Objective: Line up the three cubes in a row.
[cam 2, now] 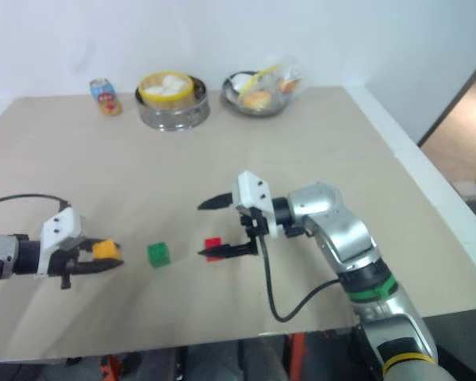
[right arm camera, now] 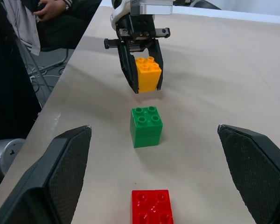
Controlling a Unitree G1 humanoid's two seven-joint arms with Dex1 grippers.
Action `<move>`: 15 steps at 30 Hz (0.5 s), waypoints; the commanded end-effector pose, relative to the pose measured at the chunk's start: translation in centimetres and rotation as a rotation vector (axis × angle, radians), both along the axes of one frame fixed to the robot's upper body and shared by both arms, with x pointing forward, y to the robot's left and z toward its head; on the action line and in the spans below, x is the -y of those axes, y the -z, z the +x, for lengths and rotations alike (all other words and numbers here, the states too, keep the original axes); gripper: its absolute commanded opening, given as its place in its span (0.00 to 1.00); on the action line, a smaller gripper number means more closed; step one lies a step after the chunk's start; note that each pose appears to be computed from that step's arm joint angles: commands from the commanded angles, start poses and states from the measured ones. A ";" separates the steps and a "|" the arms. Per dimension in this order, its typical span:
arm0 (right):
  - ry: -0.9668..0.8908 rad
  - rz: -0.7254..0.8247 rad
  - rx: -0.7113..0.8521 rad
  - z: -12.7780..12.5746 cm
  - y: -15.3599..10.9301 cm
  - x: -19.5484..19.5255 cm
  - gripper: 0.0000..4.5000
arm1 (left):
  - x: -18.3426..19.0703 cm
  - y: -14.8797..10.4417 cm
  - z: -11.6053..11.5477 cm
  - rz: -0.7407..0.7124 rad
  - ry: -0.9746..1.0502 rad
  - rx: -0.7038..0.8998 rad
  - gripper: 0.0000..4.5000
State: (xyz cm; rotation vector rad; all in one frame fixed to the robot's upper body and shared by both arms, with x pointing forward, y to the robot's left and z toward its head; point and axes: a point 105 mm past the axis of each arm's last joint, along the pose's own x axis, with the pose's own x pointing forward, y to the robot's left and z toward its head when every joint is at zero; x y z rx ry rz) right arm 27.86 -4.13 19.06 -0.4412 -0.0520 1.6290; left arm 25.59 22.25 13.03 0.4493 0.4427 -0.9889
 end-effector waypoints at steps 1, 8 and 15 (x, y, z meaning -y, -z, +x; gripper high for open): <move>0.020 0.006 0.039 -0.5 -0.5 0.5 1.00 | -0.1 -0.1 -0.1 0.010 0.065 -0.028 0.31; 0.030 -0.002 0.028 -0.5 -0.4 1.0 1.00 | -1.3 0.0 -0.5 0.045 0.093 -0.049 0.31; 0.028 -0.010 0.024 -0.6 -0.3 1.3 1.00 | -2.0 0.3 -0.5 0.087 0.125 -0.053 0.31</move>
